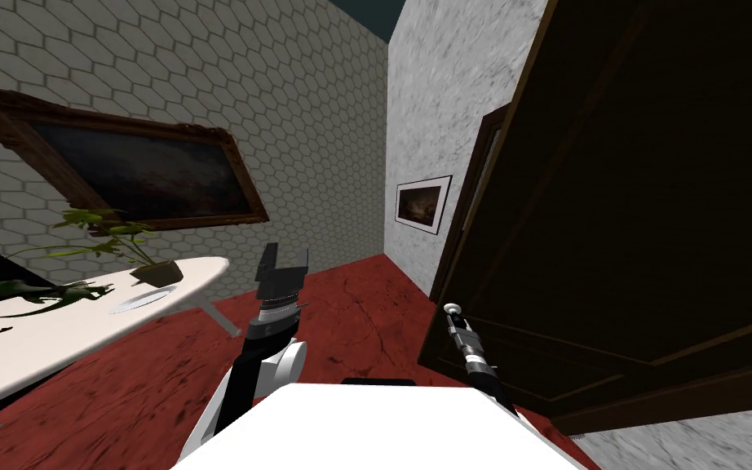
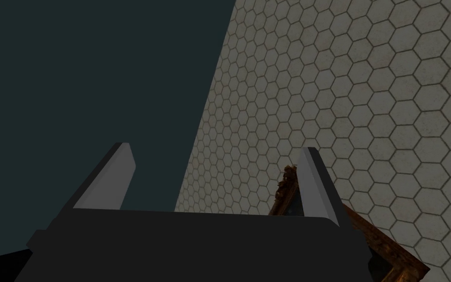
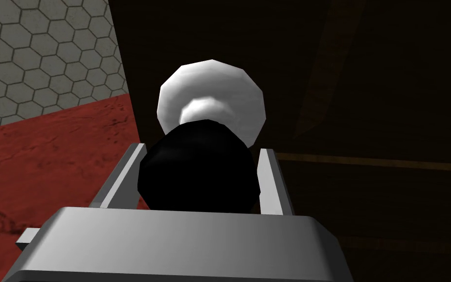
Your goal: Pull the door open
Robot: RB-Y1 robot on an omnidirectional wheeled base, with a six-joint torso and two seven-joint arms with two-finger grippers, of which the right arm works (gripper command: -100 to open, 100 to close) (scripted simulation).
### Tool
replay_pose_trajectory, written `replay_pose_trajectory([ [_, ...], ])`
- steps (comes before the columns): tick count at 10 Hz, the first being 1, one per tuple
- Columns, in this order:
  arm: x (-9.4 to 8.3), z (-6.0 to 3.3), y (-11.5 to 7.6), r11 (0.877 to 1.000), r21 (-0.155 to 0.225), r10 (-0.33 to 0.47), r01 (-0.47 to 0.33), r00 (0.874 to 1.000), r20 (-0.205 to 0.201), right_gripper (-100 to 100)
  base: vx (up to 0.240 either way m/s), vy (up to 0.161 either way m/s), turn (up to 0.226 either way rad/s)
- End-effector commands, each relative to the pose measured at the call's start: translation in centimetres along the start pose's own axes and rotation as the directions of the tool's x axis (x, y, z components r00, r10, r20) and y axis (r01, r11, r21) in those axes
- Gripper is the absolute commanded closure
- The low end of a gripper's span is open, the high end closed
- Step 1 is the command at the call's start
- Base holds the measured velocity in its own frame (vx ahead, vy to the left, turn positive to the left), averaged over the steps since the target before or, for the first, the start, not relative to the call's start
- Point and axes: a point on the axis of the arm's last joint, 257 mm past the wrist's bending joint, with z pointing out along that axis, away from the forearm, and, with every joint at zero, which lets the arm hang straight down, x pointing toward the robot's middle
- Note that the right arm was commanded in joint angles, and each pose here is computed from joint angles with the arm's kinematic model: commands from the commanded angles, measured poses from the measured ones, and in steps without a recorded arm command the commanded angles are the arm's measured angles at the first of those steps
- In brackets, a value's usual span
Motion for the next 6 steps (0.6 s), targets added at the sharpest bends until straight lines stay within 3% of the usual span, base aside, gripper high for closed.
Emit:
replay_pose_trajectory([
  [1, 0.1, -0.27, -0.3, 1.0, 0.021, 0.003, -0.003, 1.0, -0.005, 100, -0.194, -0.024, 0.066],
  [2, 0.0, -0.12, -0.2, 1.0, 0.013, 0.001, -0.001, 1.0, -0.001, 100, -0.089, -0.012, 0.026],
  [6, 0.0, -1.4, -0.7, 0.997, 0.078, 0.001, 0.0, 1.0, -0.003, 100, -0.178, -0.029, 0.084],
])
